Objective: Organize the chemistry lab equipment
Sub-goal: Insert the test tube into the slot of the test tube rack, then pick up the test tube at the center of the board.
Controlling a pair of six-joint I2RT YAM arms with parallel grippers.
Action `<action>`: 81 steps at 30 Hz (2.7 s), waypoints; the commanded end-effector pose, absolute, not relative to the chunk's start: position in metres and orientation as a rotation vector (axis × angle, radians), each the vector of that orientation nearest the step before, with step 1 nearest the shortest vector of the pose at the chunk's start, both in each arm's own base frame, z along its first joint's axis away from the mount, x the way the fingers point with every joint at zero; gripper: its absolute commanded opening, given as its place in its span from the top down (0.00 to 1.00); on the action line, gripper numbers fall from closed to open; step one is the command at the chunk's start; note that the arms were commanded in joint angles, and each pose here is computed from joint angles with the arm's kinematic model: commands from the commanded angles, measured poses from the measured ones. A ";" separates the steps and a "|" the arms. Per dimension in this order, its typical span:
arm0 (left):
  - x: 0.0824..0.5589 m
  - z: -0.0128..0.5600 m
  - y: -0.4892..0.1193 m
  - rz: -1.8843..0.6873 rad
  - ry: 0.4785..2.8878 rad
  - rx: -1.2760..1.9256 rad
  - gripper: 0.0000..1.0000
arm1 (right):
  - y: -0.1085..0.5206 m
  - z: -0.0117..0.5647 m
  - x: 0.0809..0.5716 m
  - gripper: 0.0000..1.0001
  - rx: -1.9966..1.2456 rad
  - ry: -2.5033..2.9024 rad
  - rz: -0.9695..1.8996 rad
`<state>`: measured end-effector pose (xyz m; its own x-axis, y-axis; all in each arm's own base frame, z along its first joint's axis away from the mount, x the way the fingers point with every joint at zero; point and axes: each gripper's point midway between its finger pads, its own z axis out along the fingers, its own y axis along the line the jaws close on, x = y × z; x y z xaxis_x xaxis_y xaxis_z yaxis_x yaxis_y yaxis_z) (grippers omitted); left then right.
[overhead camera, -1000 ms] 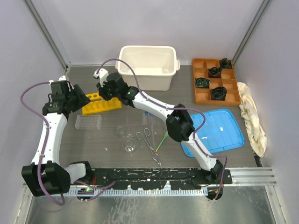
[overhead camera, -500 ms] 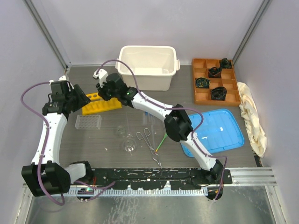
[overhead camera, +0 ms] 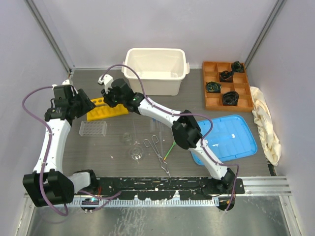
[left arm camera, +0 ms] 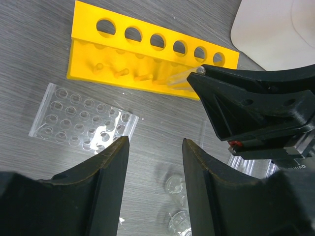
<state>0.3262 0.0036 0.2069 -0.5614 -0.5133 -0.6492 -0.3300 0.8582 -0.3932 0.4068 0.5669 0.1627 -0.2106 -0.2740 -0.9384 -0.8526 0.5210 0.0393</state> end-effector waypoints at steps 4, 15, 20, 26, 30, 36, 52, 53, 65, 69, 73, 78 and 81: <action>0.335 0.220 0.002 -0.320 2.161 -0.586 0.49 | 0.574 0.192 0.414 0.82 -0.905 1.670 0.733; 0.333 0.222 -0.001 -0.339 2.156 -0.579 0.46 | 0.553 0.231 0.403 0.56 -0.866 1.647 0.725; 0.332 0.222 -0.006 -0.376 2.163 -0.560 0.47 | 0.514 0.270 0.395 0.55 -0.770 1.659 0.661; 0.329 0.214 -0.024 -0.450 2.212 -0.533 0.51 | 0.433 0.278 0.400 0.56 -0.600 1.816 0.540; 0.324 0.214 -0.038 -0.408 2.228 -0.468 0.52 | 0.391 0.260 0.399 0.57 -0.499 1.950 0.506; 0.318 0.222 -0.068 -0.347 2.259 -0.330 0.52 | 0.372 0.219 0.381 0.60 -0.445 2.082 0.491; 0.293 0.220 -0.085 -0.388 2.275 -0.272 0.52 | 0.362 0.132 0.363 0.63 -0.394 2.272 0.468; 0.292 0.219 -0.085 -0.388 2.275 -0.271 0.52 | 0.361 0.127 0.362 0.63 -0.393 2.282 0.463; 0.293 0.215 -0.088 -0.390 2.294 -0.255 0.52 | 0.353 0.076 0.352 0.64 -0.385 2.368 0.419; 0.293 0.213 -0.088 -0.390 2.297 -0.255 0.52 | 0.351 0.070 0.351 0.64 -0.385 2.380 0.405; 0.293 0.212 -0.088 -0.388 2.298 -0.256 0.51 | 0.348 0.066 0.351 0.64 -0.380 2.387 0.391; 0.293 0.210 -0.088 -0.390 2.303 -0.256 0.51 | 0.347 0.060 0.348 0.64 -0.384 2.406 0.386; 0.293 0.209 -0.088 -0.388 2.302 -0.256 0.51 | 0.346 0.056 0.346 0.64 -0.386 2.416 0.386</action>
